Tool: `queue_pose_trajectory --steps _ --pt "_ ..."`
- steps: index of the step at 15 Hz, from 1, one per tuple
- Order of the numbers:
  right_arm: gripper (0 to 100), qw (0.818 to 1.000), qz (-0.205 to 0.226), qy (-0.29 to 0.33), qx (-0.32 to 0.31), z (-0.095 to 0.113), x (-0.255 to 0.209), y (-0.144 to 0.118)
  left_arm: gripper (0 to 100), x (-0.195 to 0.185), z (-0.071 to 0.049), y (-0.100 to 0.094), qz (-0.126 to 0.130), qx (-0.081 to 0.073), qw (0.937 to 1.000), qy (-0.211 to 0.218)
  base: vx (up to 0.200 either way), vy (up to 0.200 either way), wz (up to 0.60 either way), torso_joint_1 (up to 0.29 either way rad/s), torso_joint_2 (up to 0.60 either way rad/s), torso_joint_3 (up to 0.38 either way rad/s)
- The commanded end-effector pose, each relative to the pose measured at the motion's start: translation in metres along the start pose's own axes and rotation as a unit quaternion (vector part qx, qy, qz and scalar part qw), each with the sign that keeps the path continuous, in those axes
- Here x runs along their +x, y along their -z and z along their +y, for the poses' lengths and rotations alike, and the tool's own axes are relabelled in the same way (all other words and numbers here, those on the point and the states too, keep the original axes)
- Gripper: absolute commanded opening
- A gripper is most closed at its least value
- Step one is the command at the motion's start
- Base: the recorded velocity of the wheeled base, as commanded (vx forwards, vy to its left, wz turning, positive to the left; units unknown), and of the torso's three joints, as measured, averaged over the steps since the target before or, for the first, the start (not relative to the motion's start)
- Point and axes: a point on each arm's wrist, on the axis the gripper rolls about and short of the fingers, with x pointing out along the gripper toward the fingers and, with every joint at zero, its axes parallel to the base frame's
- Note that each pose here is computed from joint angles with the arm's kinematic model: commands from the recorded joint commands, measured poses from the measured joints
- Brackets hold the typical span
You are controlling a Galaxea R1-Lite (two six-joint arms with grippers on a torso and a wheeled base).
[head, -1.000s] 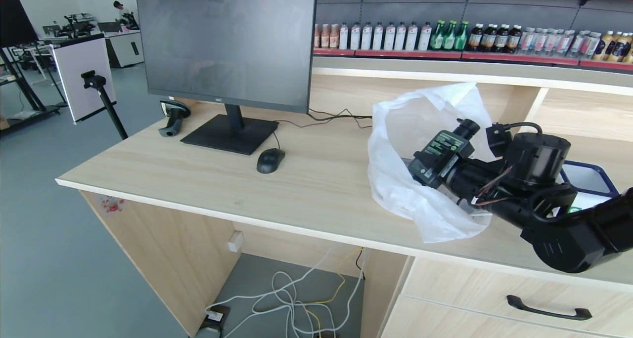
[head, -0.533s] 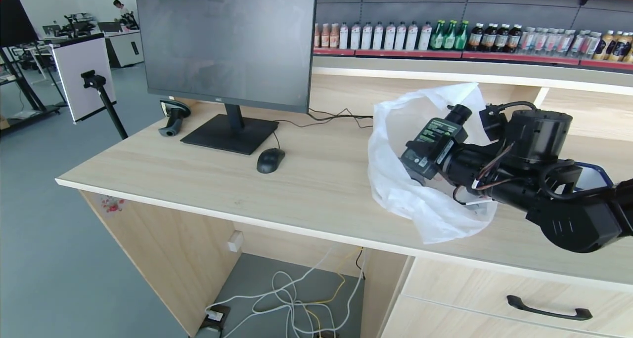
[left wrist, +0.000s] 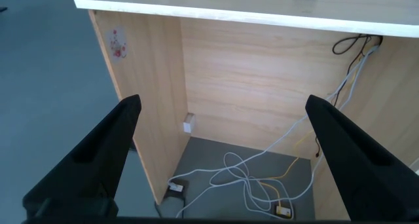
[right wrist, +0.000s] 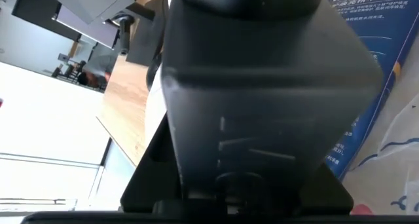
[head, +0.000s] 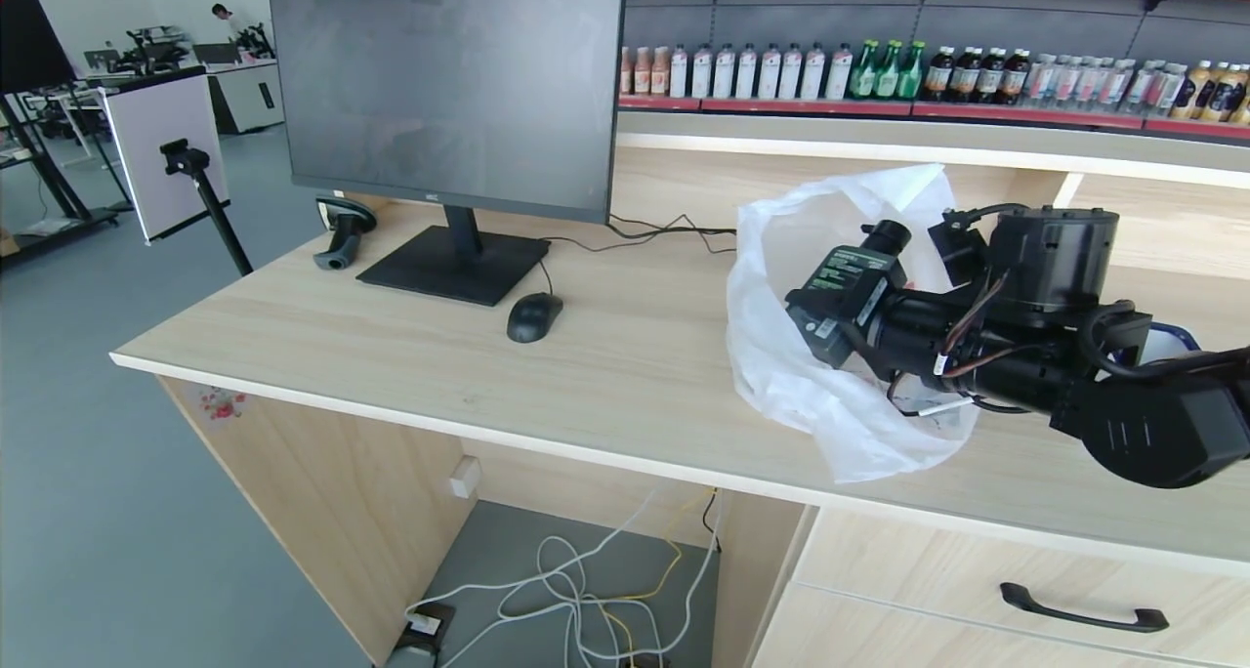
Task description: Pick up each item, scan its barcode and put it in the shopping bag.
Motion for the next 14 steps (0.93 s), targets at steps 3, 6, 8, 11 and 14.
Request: queue_pose_trajectory --steps 3,6,8,11,14 --pt "0 0.999 0.024 0.034 0.021 -0.021 0.016 0.011 100 0.0 0.0 0.0 0.0 0.0 1.0 0.0 0.0 0.0 0.0 0.0 0.0 0.0" --pt "0 0.998 0.023 0.05 0.027 -0.034 0.02 0.01 100 0.0 0.0 0.0 0.0 0.0 1.0 0.0 0.0 0.0 0.0 0.0 0.0 0.0" --pt "0 0.999 0.013 0.045 0.025 -0.032 0.023 0.003 100 0.0 0.0 0.0 0.0 0.001 1.0 0.0 0.0 0.0 0.0 0.0 0.0 0.0" --pt "0 0.997 -0.002 0.077 0.03 -0.051 0.021 -0.004 100 0.0 0.0 0.0 0.0 0.001 1.0 0.0 0.0 0.0 0.0 0.0 0.0 0.0" --pt "0 0.994 -0.019 0.101 0.034 -0.061 0.014 -0.01 100 0.0 0.0 0.0 0.0 0.0 1.0 0.0 0.0 0.0 0.0 0.0 0.0 0.0"
